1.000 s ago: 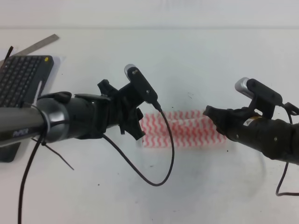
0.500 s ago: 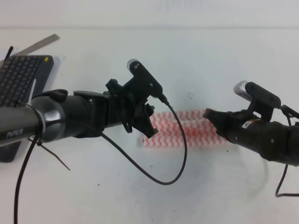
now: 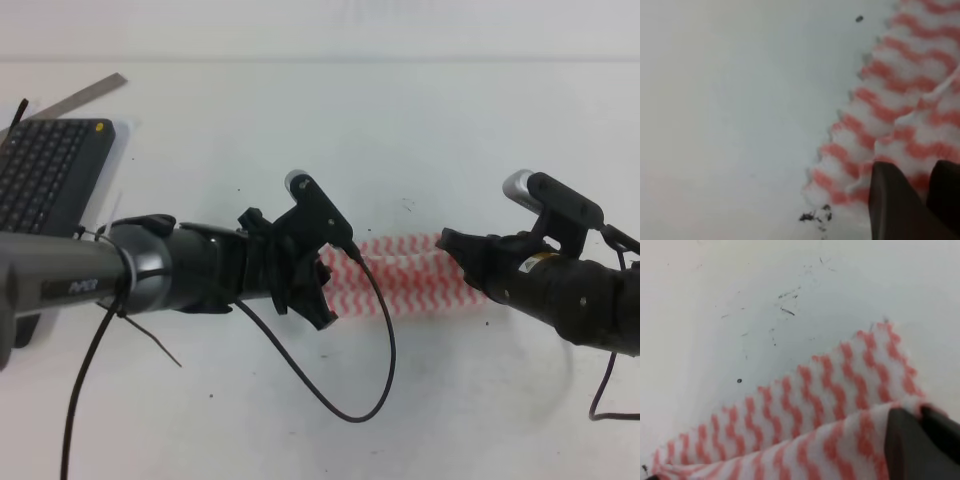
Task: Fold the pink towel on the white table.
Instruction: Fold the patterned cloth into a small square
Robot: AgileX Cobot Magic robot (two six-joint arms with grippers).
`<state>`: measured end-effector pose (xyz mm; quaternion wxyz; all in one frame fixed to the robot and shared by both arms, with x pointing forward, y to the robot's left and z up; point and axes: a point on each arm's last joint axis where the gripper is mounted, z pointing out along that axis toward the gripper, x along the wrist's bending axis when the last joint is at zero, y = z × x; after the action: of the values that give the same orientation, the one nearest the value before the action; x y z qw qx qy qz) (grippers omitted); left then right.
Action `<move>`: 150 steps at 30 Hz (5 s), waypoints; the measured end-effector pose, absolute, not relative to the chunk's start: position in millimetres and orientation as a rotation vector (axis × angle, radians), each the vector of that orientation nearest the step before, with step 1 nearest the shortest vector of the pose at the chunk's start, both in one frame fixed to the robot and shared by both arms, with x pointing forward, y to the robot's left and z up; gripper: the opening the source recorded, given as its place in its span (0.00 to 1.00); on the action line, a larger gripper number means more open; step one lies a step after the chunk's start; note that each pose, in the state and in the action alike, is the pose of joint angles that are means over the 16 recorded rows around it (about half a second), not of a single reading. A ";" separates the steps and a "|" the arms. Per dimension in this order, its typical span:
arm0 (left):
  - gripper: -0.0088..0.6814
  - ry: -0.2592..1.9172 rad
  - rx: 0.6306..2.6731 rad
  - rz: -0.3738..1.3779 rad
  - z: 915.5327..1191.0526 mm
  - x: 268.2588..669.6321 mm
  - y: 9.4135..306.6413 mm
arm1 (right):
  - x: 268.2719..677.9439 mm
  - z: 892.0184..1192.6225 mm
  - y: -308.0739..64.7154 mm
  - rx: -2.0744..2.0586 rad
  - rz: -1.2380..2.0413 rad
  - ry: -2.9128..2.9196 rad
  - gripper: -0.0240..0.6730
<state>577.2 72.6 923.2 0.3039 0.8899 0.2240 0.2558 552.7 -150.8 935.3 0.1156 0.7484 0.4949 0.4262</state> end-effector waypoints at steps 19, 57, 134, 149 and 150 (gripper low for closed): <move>0.25 0.617 2.398 0.702 912.9 580.1 74.7 | 561.2 945.9 -145.0 2.169 1.288 1.461 0.02; 0.25 0.620 2.410 0.723 912.6 580.8 76.4 | 581.7 947.4 -144.6 2.071 1.367 1.377 0.39; 0.20 0.703 2.191 0.470 926.2 585.2 51.1 | 595.2 1007.9 -153.3 2.059 1.002 1.942 0.01; 0.20 0.819 2.187 0.470 918.4 587.6 54.6 | 595.2 1007.9 -153.3 2.060 1.001 1.942 0.01; 0.20 0.823 2.187 0.470 918.3 587.4 54.9 | 595.2 1007.9 -153.3 2.060 1.001 1.943 0.01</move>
<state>587.4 54.9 918.3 0.3699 0.8525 0.3208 0.1832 595.2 -153.3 1007.9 0.0693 0.6842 0.6453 0.3325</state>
